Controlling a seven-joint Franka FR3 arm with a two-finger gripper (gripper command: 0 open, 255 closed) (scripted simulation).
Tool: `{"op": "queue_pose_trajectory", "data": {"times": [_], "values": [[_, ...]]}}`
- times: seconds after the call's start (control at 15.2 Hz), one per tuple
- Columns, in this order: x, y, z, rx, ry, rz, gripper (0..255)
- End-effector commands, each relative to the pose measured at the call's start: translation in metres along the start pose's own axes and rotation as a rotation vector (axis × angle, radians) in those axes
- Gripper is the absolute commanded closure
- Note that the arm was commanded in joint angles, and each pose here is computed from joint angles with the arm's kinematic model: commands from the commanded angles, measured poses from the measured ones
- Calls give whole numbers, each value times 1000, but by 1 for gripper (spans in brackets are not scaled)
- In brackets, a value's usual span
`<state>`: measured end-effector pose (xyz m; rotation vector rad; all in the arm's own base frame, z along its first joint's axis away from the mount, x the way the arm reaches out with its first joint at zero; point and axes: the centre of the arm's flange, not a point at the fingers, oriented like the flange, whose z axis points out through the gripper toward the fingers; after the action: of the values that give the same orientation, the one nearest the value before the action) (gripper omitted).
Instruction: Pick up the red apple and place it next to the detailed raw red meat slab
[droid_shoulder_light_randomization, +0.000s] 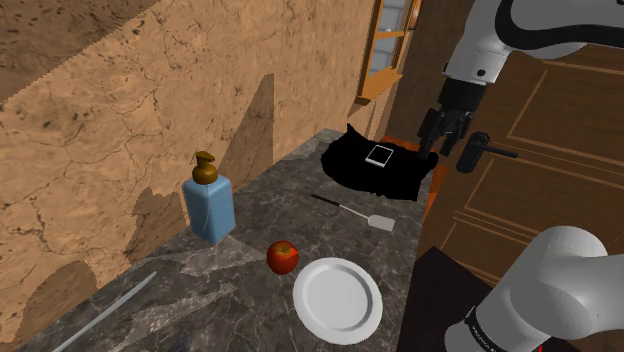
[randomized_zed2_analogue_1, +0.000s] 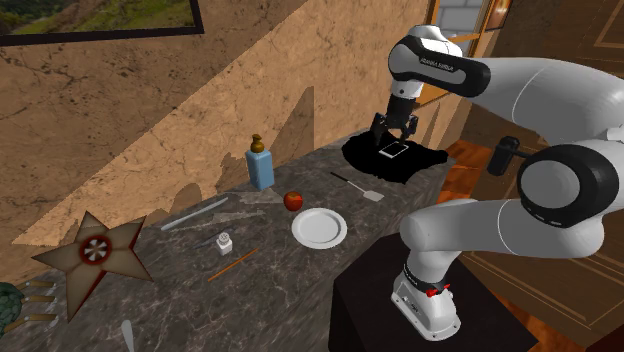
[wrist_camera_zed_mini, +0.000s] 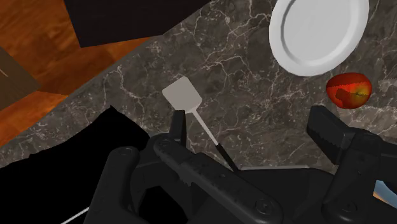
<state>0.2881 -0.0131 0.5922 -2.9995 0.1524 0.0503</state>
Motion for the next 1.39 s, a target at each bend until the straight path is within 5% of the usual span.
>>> {"op": "queue_pose_trajectory", "data": {"times": [0.0,1.32], "values": [[0,0,0,0,0,0,0],[95,-176,171,35,-43,-11,0]]}}
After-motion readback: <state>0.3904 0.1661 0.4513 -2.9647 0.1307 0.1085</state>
